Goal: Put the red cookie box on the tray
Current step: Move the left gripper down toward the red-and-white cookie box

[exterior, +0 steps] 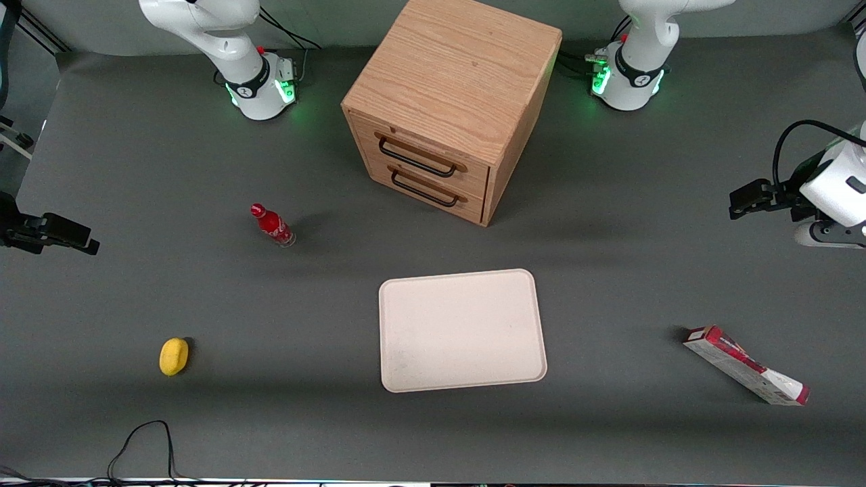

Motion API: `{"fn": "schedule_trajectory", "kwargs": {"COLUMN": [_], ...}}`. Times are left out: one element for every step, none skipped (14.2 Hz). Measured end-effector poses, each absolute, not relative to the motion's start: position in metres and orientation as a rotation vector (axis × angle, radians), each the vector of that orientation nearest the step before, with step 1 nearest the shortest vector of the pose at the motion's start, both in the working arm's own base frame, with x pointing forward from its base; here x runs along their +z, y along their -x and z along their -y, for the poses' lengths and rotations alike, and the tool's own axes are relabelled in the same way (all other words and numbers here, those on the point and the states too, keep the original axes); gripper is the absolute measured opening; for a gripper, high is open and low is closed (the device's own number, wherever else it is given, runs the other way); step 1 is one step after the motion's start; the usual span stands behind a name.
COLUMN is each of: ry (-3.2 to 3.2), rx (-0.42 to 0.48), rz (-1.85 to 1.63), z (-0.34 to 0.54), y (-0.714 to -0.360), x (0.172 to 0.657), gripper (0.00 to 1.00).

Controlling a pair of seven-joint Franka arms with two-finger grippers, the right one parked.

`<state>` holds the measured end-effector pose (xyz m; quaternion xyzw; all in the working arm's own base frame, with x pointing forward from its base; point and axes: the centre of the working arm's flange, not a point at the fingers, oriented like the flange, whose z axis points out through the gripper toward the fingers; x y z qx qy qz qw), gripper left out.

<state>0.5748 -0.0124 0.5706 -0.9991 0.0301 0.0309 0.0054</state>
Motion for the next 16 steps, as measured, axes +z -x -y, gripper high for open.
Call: {"fn": "schedule_trajectory", "kwargs": {"ry": [3.128, 3.128, 3.129, 3.129, 3.129, 3.129, 3.130, 3.133, 3.136, 3.140, 3.142, 3.144, 3.145, 3.146, 3.143, 3.136], "rx": [0.097, 0.097, 0.097, 0.095, 0.093, 0.089, 0.079, 0.066, 0.053, 0.037, 0.021, 0.008, -0.007, -0.022, -0.034, -0.046], "rz": [-0.094, -0.094, -0.094, -0.094, -0.095, -0.095, -0.092, -0.083, -0.067, -0.046, -0.019, 0.007, 0.034, 0.054, 0.064, 0.068], "z": [0.012, 0.012, 0.012, 0.012, 0.012, 0.012, 0.011, 0.008, 0.001, -0.008, -0.020, -0.033, -0.047, -0.058, -0.067, -0.073], "y": [-0.575, -0.575, -0.575, -0.575, -0.575, -0.576, -0.580, -0.587, -0.598, -0.612, -0.629, -0.645, -0.662, -0.678, -0.694, -0.707], "x": [0.571, 0.571, 0.571, 0.571, 0.572, 0.572, 0.574, 0.575, 0.574, 0.573, 0.570, 0.564, 0.557, 0.550, 0.541, 0.531], "gripper": [1.00, 1.00, 1.00, 1.00, 1.00, 1.00, 1.00, 1.00, 1.00, 1.00, 1.00, 1.00, 1.00, 1.00, 1.00, 1.00]}}
